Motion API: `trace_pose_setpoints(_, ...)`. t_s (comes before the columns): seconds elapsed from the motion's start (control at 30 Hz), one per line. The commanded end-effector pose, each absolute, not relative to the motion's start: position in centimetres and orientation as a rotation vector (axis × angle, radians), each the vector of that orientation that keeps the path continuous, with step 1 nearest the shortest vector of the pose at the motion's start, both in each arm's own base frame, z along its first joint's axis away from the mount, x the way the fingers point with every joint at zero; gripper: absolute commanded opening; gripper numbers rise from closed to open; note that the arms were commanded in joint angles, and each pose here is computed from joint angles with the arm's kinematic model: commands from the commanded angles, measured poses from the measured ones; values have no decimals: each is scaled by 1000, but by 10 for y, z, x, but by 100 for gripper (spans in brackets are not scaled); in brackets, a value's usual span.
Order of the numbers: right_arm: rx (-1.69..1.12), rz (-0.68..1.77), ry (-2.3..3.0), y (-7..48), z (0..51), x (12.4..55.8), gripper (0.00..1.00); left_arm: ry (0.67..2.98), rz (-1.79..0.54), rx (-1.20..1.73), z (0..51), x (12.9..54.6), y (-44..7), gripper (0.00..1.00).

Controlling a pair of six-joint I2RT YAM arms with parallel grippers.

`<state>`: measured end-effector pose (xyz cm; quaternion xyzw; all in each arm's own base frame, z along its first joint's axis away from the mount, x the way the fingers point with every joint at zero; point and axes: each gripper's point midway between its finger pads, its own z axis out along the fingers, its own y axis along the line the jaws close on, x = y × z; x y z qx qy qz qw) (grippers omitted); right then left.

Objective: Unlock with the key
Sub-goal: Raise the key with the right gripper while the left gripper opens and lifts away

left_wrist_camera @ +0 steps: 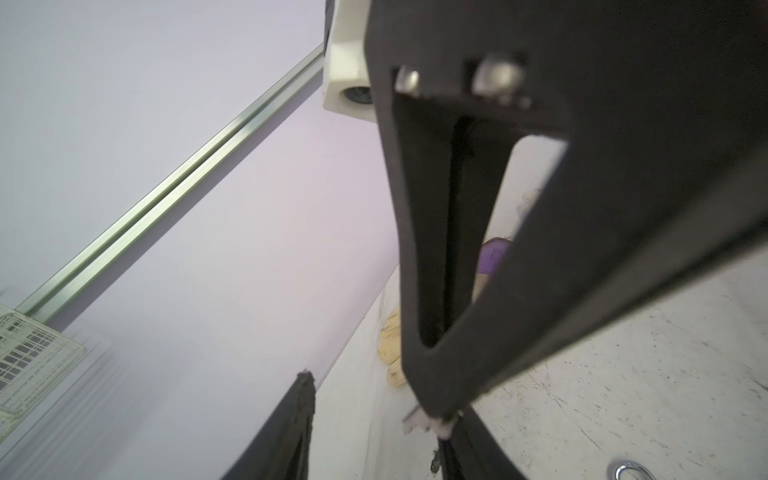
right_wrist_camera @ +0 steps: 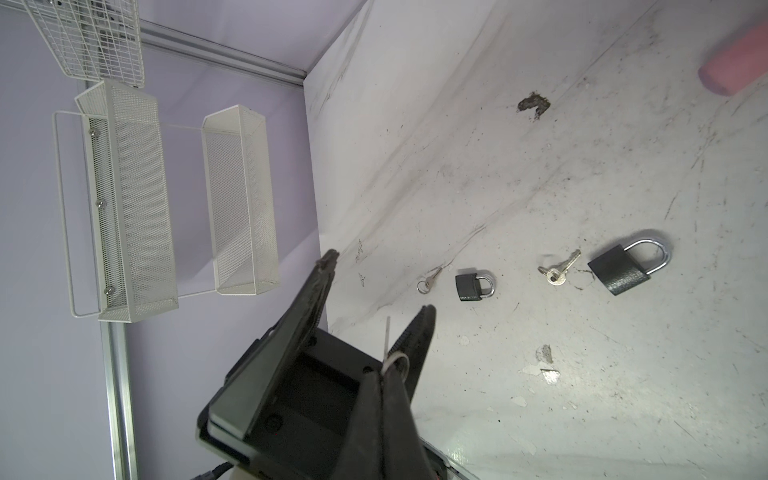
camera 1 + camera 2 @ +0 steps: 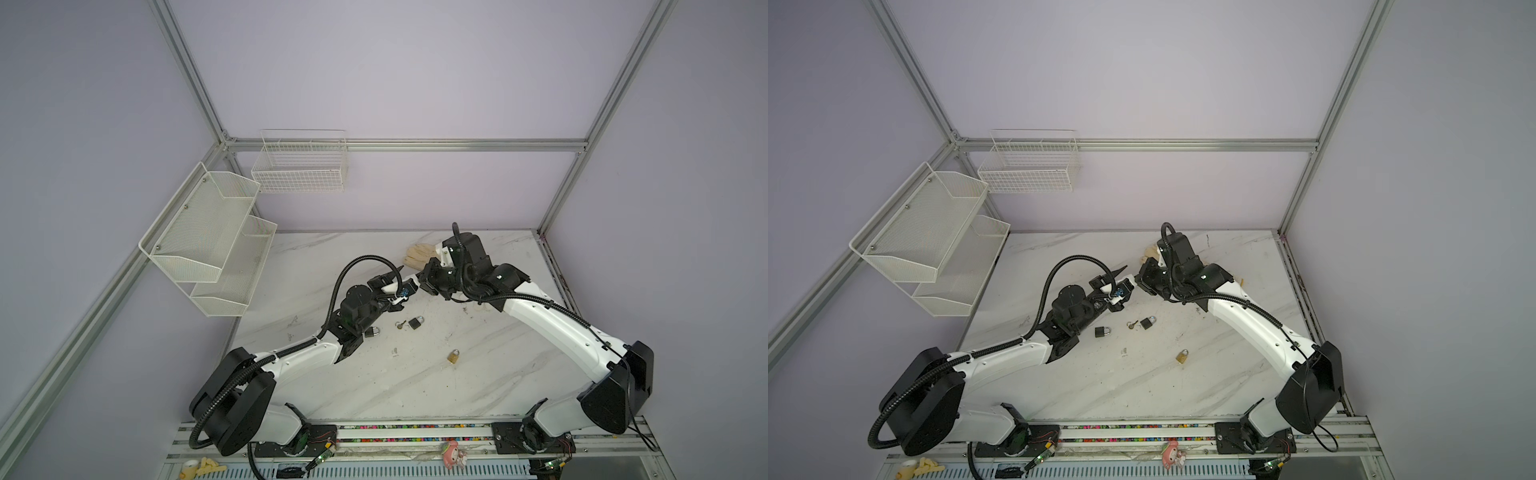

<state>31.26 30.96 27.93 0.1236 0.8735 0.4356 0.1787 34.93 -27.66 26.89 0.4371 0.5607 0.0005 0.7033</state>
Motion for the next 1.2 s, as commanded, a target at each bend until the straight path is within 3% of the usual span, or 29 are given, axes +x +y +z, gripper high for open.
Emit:
trace_pose_setpoints(0.0,304,1272,2403,300,300,318,0,1168,-92,858,327,333,-272,58)
trace_pose_setpoints(0.17,174,1347,2289,296,308,322,0,1329,-262,783,313,317,-260,66)
trace_pose_setpoints(0.37,-60,1533,2038,290,327,312,0,1553,-525,475,329,315,-239,66)
trace_pose_setpoints(0.53,-223,1536,1922,291,332,306,0,1672,-807,212,354,323,-230,63)
trace_pose_setpoints(0.67,-298,1605,1800,293,338,298,0,1657,-1098,112,367,327,-233,60)
trace_pose_setpoints(0.8,-354,1614,1733,295,339,295,0,1479,-1345,75,391,323,-228,56)
trace_pose_setpoints(1.17,-353,1667,1612,294,351,293,0,1455,-1518,177,401,329,-256,44)
